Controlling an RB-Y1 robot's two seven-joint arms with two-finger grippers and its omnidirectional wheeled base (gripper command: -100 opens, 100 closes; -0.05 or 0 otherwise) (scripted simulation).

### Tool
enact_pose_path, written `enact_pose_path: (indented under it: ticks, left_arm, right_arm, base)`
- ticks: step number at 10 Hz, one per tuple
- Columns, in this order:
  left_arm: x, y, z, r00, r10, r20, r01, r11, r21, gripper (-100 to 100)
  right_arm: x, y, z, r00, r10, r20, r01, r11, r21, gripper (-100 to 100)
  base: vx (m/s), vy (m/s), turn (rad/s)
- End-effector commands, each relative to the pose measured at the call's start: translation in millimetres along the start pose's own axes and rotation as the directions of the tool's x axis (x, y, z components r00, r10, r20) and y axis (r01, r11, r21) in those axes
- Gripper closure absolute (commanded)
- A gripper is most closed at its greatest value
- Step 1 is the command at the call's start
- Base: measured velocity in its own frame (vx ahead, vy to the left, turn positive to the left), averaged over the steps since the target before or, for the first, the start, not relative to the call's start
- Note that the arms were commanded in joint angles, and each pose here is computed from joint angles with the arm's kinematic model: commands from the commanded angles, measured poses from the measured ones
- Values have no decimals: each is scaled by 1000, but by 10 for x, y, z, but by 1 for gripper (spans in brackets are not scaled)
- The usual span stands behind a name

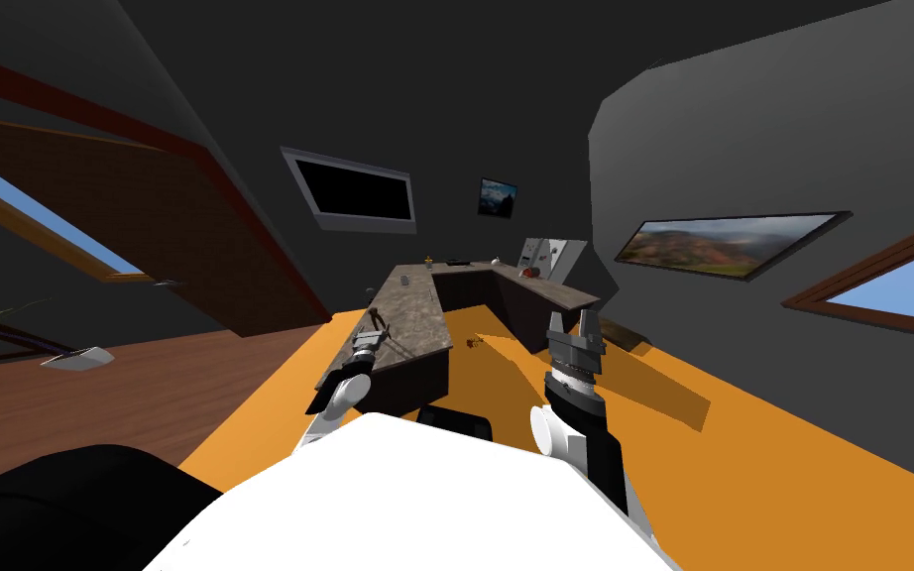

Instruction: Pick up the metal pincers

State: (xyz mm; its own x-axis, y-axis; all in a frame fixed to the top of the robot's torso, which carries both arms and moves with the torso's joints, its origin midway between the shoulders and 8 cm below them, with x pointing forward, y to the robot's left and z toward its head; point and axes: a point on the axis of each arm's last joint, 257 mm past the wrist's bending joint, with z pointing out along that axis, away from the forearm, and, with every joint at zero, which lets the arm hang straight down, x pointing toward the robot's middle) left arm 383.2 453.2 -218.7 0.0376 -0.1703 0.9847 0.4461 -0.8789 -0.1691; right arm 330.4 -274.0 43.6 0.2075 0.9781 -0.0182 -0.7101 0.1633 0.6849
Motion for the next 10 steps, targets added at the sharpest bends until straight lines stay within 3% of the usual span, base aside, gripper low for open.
enact_pose_path:
  ticks: [1,2,3,4,5,10]
  left_arm:
    - [-95,31,-43,998,-55,24,55,998,14,-100]
    - [-138,49,-64,996,-81,34,80,997,23,-100]
    - [-94,38,-48,998,-63,27,62,998,17,-100]
    - [-100,40,-50,997,-66,28,66,998,17,0]
    - [-105,65,68,998,-58,14,58,998,31,-100]
    - [-138,352,419,996,-84,4,84,996,20,-100]
  right_arm:
    - [0,0,0,1000,0,0,0,1000,0,0]
    - [0,0,0,1000,0,0,0,1000,0,0]
    - [0,0,0,1000,0,0,0,1000,0,0]
    - [0,0,0,1000,0,0,0,1000,0,0]
    - [0,0,0,1000,0,0,0,1000,0,0]
    - [0,0,1,1000,0,0,0,1000,0,0]
  base:
    - [30,4,12]
    - [25,6,12]
    - [11,2,2]
    - [0,0,0]
    - [-69,27,71]
    - [-73,22,28]
